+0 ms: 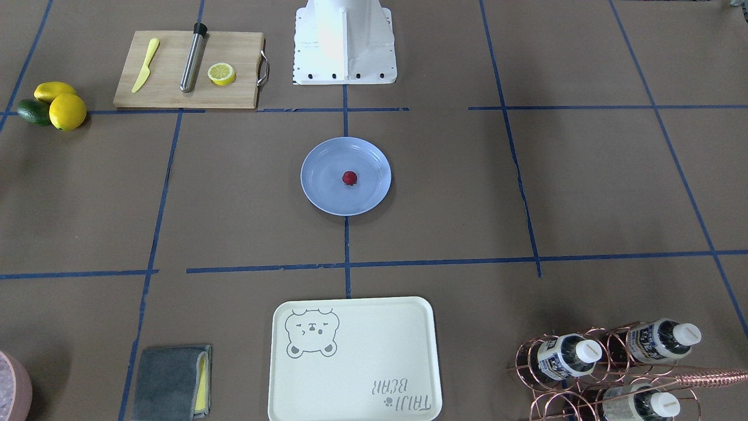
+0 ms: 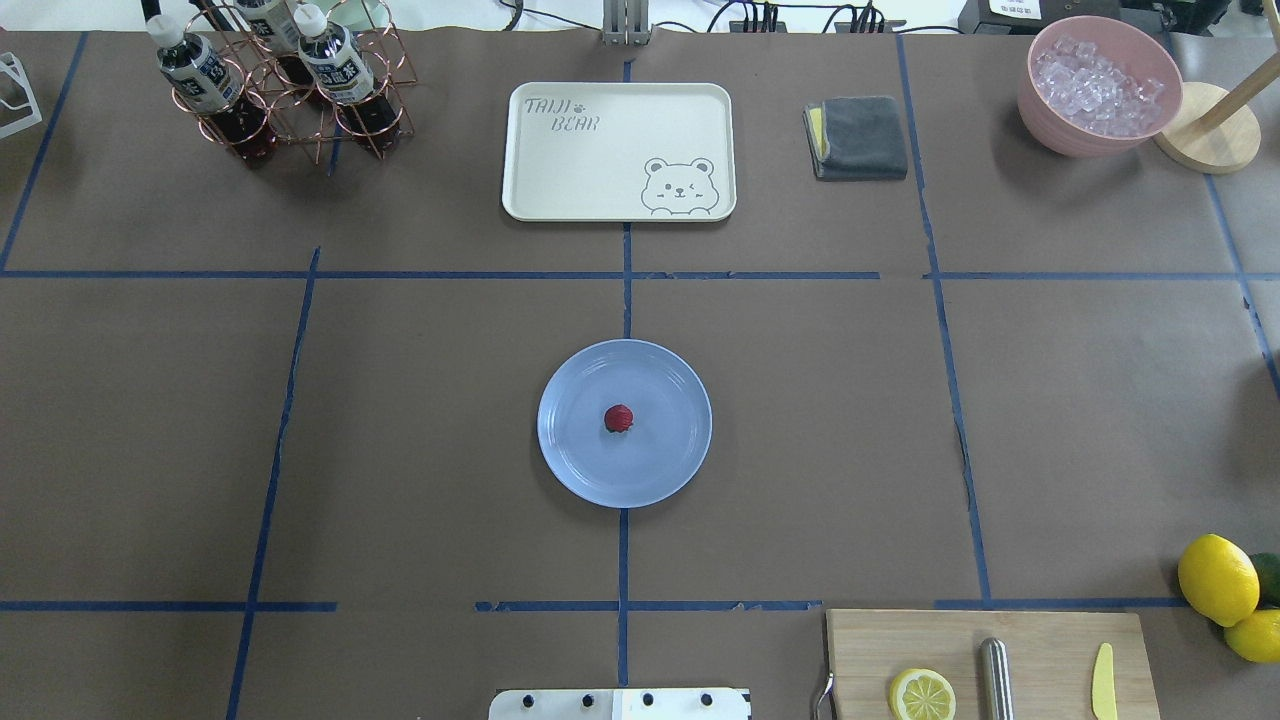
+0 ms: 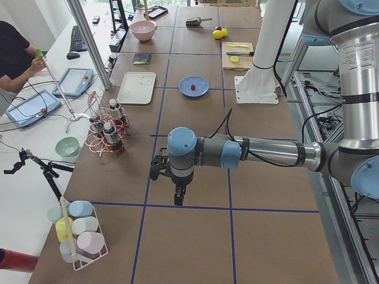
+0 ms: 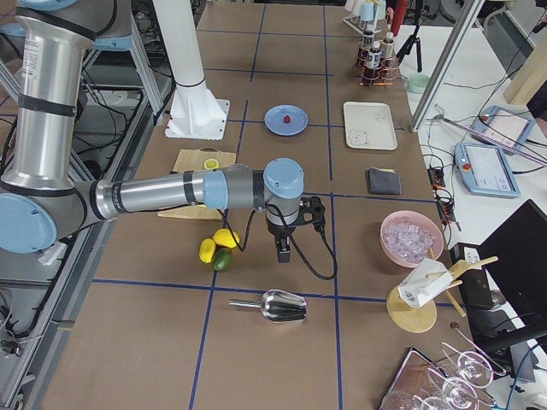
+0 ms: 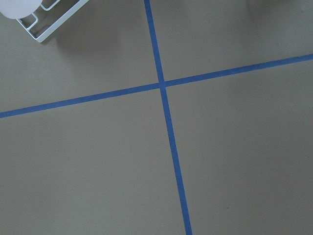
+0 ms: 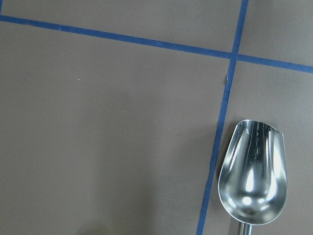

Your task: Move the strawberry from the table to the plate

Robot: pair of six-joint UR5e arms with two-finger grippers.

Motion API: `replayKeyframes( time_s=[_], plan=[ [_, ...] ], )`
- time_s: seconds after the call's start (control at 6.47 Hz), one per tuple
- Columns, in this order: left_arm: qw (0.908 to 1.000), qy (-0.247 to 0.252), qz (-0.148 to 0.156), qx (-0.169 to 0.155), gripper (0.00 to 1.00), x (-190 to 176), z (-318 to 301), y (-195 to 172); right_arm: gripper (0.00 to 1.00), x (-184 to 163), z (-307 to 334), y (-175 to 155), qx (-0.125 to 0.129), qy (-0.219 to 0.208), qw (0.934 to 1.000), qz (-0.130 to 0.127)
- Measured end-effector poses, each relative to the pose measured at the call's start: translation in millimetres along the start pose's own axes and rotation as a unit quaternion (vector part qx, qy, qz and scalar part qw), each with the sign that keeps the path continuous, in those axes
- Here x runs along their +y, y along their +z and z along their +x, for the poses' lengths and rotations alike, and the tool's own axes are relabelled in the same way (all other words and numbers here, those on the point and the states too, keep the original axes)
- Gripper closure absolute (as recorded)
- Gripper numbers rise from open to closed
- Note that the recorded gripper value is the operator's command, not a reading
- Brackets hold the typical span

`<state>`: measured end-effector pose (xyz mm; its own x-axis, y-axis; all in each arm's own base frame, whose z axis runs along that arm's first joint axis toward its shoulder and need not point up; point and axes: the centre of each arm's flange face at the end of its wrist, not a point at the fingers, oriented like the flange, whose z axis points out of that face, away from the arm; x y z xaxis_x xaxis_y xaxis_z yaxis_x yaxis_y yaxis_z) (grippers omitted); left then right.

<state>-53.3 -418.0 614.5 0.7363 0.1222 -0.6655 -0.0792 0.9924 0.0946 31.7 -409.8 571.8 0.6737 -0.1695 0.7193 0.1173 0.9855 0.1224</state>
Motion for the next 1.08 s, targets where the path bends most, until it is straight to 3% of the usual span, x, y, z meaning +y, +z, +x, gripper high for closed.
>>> replayKeyframes(
  time_s=[0.62,1.08],
  plan=[
    [0.9998,-0.002,-0.019,0.003,0.0,7.4,-3.0,4.1,0.0,1.0,-0.1,0.8,-0.004,0.002,1.0,0.0],
    [0.9998,0.0,-0.018,0.004,0.0,7.0,-2.5,4.8,0.0,-4.7,-0.7,0.9,-0.005,0.03,0.9991,0.031]
  ],
)
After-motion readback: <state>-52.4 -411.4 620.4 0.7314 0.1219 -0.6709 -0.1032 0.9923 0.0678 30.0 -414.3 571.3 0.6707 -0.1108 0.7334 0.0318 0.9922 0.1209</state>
